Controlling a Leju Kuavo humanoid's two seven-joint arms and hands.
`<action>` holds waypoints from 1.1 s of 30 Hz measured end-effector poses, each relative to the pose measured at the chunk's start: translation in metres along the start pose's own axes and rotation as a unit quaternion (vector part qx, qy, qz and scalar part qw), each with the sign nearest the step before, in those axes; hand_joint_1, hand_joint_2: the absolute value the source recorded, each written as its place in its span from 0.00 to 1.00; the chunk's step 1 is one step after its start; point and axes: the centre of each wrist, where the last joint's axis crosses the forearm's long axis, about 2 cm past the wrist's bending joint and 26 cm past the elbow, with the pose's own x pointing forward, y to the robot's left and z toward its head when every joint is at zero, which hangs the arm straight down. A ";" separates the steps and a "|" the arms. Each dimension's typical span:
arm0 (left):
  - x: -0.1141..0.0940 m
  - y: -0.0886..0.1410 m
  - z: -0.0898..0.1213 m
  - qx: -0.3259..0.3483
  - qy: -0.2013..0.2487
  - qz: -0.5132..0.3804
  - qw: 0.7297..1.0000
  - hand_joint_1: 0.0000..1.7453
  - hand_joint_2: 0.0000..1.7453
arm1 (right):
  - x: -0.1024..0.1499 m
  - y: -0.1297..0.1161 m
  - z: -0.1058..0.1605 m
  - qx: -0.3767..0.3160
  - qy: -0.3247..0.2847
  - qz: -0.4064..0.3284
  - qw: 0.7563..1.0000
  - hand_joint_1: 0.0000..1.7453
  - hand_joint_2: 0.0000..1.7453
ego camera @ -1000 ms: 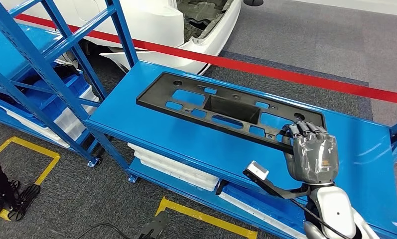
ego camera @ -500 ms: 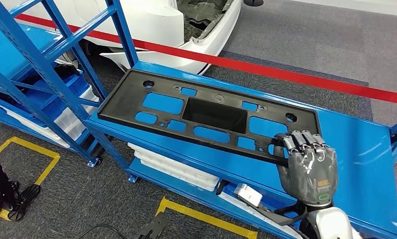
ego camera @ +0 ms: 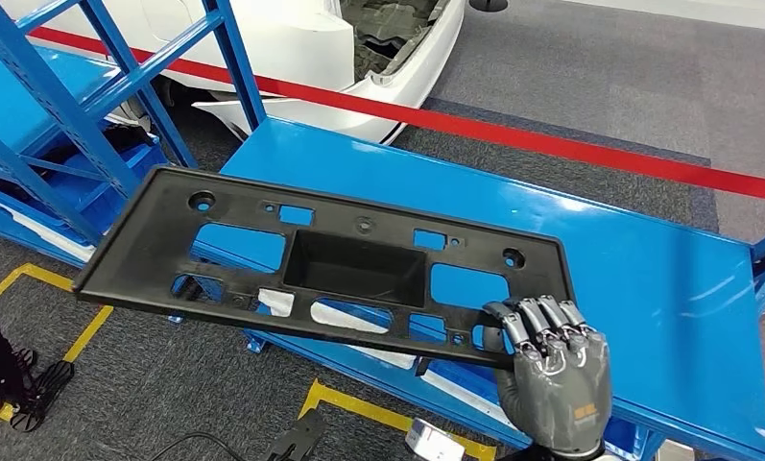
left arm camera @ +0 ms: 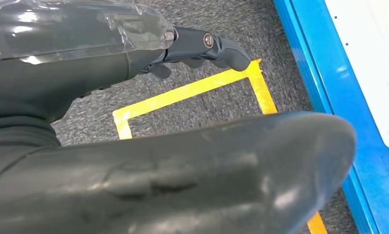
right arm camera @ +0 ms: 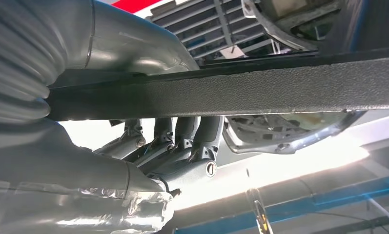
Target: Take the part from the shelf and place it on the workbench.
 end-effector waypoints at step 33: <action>0.004 -0.003 -0.002 -0.059 -0.045 0.020 0.997 0.00 1.00 | 0.020 -0.010 -0.007 -0.012 -0.028 -0.024 0.999 1.00 1.00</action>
